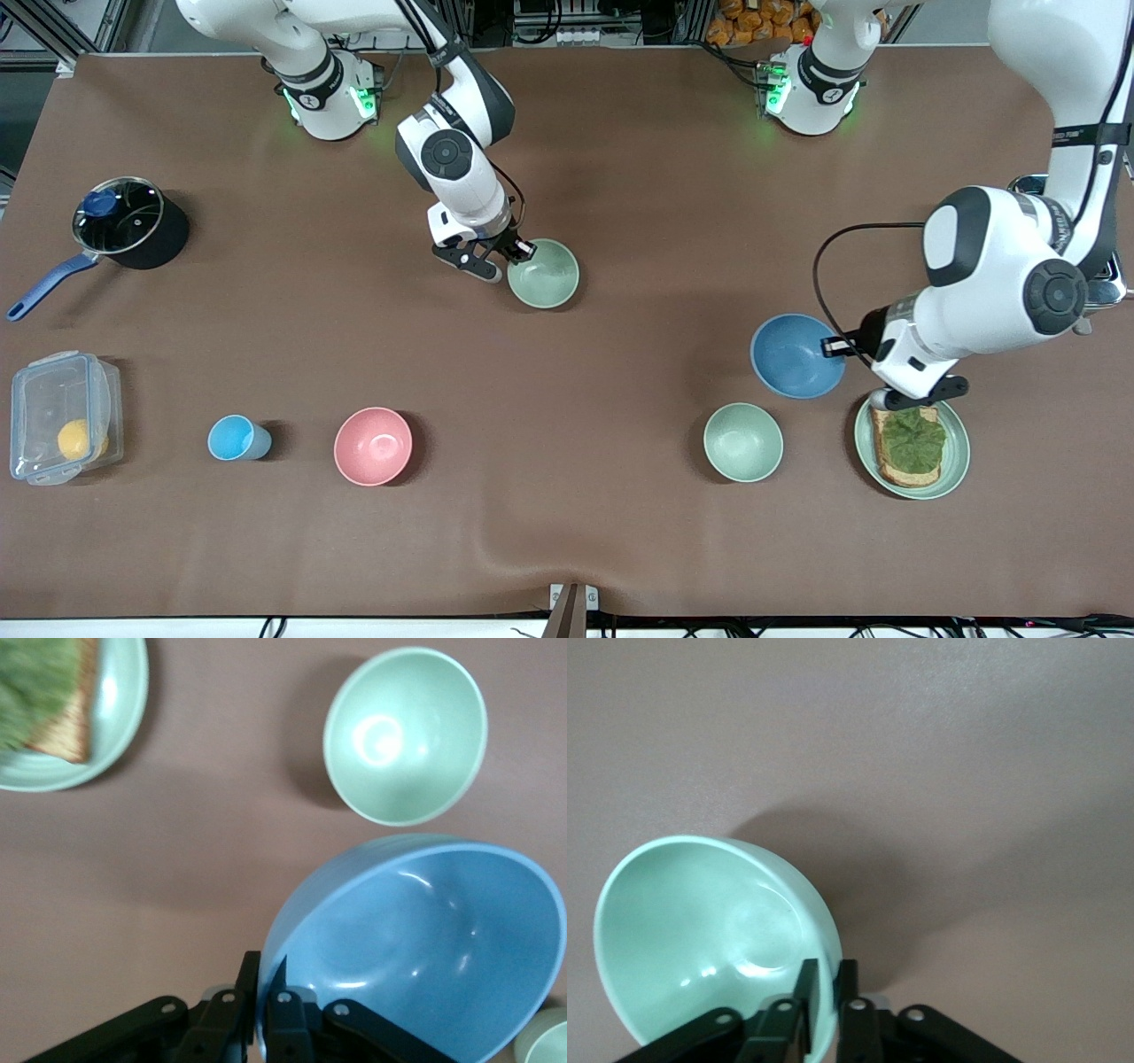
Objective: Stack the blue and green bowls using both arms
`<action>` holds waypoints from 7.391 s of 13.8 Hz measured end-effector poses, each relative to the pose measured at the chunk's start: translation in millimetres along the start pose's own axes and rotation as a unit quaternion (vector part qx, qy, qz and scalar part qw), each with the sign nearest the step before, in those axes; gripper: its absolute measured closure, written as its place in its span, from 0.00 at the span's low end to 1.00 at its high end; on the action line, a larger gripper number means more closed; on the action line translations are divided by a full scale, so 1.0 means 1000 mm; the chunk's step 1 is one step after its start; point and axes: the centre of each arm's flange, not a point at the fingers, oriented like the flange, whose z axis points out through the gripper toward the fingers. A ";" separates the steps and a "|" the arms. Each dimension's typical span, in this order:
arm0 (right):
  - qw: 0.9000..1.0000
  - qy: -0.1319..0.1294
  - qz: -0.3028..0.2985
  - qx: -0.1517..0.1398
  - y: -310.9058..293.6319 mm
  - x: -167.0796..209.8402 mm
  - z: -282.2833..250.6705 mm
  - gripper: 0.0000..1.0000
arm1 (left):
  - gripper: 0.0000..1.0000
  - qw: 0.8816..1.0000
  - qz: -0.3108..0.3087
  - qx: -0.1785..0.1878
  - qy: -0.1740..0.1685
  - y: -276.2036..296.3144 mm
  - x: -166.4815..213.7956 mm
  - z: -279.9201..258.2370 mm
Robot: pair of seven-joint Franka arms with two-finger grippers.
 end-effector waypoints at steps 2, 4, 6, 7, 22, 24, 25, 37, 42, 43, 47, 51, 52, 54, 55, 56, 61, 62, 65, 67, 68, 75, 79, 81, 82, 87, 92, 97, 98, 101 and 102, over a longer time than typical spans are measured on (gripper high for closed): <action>1.000 0.001 0.012 0.001 0.000 0.001 -0.001 0.57 | 0.94 1.000 0.004 -0.009 -0.015 0.015 -0.009 0.004; 1.000 0.001 0.018 0.002 0.000 0.001 -0.002 0.37 | 0.94 1.000 0.004 -0.010 -0.025 0.031 -0.017 0.008; 1.000 0.000 0.026 0.000 -0.002 0.005 -0.008 0.17 | 0.94 0.999 0.007 -0.008 -0.036 0.049 -0.028 0.012; 0.999 -0.005 0.037 -0.010 -0.003 0.011 -0.014 0.07 | 0.94 0.999 0.010 -0.006 -0.041 0.059 -0.034 0.016; 0.927 -0.161 0.337 0.020 0.044 0.121 0.040 0.00 | 0.94 0.997 -0.016 0.011 -0.069 0.264 -0.165 0.149; 0.920 -0.177 0.350 0.030 0.044 0.122 0.046 0.00 | 0.94 0.997 -0.017 0.014 -0.073 0.277 -0.179 0.169; 0.917 -0.184 0.351 0.035 0.044 0.121 0.049 0.00 | 0.94 0.997 -0.016 0.018 -0.077 0.283 -0.188 0.179; 0.913 -0.199 0.354 0.041 0.044 0.118 0.057 0.00 | 0.94 0.995 -0.002 0.035 -0.091 0.302 -0.220 0.233; 0.913 -0.199 0.354 0.043 0.043 0.118 0.056 0.00 | 0.76 0.996 0.031 0.047 -0.076 0.301 -0.218 0.238; 0.913 -0.199 0.354 0.043 0.043 0.118 0.056 0.00 | 0.64 0.995 0.037 0.050 -0.072 0.303 -0.221 0.239; 0.915 -0.199 0.348 0.044 0.044 0.120 0.056 0.00 | 0.24 0.996 0.044 0.046 -0.065 0.310 -0.221 0.231; 0.922 -0.195 0.331 0.052 0.053 0.134 0.056 0.00 | 0.00 0.997 0.034 0.039 -0.053 0.310 -0.202 0.191; 0.925 -0.195 0.323 0.055 0.058 0.141 0.055 0.00 | 0.00 0.998 0.028 0.036 -0.048 0.307 -0.193 0.175; 0.930 -0.201 0.304 0.048 0.074 0.160 0.052 0.00 | 0.00 0.999 0.017 0.030 -0.034 0.298 -0.176 0.143; 0.932 -0.208 0.294 0.035 0.085 0.170 0.046 0.00 | 0.00 0.999 0.012 0.030 -0.024 0.291 -0.167 0.128; 0.934 -0.215 0.286 0.020 0.095 0.181 0.037 0.00 | 0.00 0.999 0.007 0.032 -0.013 0.283 -0.157 0.113; 0.955 -0.192 0.214 -0.071 0.139 0.226 -0.026 0.00 | 0.00 0.997 -0.026 0.061 0.045 0.219 -0.098 0.053; 0.959 -0.180 0.200 -0.087 0.142 0.232 -0.037 0.00 | 0.00 0.996 -0.033 0.071 0.052 0.206 -0.088 0.045; 0.966 -0.157 0.165 -0.122 0.157 0.255 -0.069 0.00 | 0.00 0.991 -0.035 0.106 0.070 0.173 -0.068 0.027; 0.969 -0.168 0.135 -0.119 0.173 0.277 -0.096 0.00 | 0.00 0.991 -0.020 0.113 0.074 0.150 -0.058 0.005; 0.971 -0.167 0.122 -0.119 0.181 0.289 -0.111 0.00 | 0.00 0.990 -0.013 0.117 0.075 0.136 -0.053 -0.010; 0.980 -0.128 0.015 -0.155 0.195 0.327 -0.187 0.00 | 0.00 0.990 0.027 0.125 0.064 0.046 -0.045 -0.103; 0.989 -0.096 -0.005 -0.111 0.248 0.374 -0.246 0.00 | 0.00 0.989 0.041 0.126 0.068 0.025 -0.085 -0.171; 0.993 -0.070 -0.005 -0.092 0.257 0.383 -0.275 0.00 | 0.00 0.988 0.051 0.127 0.075 0.011 -0.109 -0.208; 0.995 -0.051 -0.010 -0.083 0.253 0.384 -0.290 0.00 | 0.00 0.987 0.061 0.127 0.078 0.005 -0.119 -0.222; 0.996 0.050 -0.052 -0.051 0.243 0.387 -0.360 0.00 | 0.00 0.982 0.115 0.133 0.067 -0.013 -0.140 -0.246; 0.989 0.085 -0.111 -0.054 0.250 0.366 -0.409 0.00 | 0.00 0.981 0.133 0.129 0.064 -0.009 -0.141 -0.246; 0.987 0.090 -0.124 -0.053 0.253 0.327 -0.447 0.00 | 0.00 0.983 0.134 0.112 0.063 -0.009 -0.141 -0.248; 0.987 0.088 -0.127 -0.051 0.251 0.317 -0.448 0.00 | 0.00 0.983 0.132 0.109 0.062 -0.011 -0.141 -0.248; 0.988 0.073 -0.127 -0.042 0.256 0.298 -0.441 0.00 | 0.00 0.984 0.131 0.101 0.062 -0.011 -0.140 -0.250; 0.988 0.072 -0.127 -0.040 0.257 0.295 -0.439 0.00 | 0.00 0.984 0.130 0.101 0.063 -0.012 -0.140 -0.250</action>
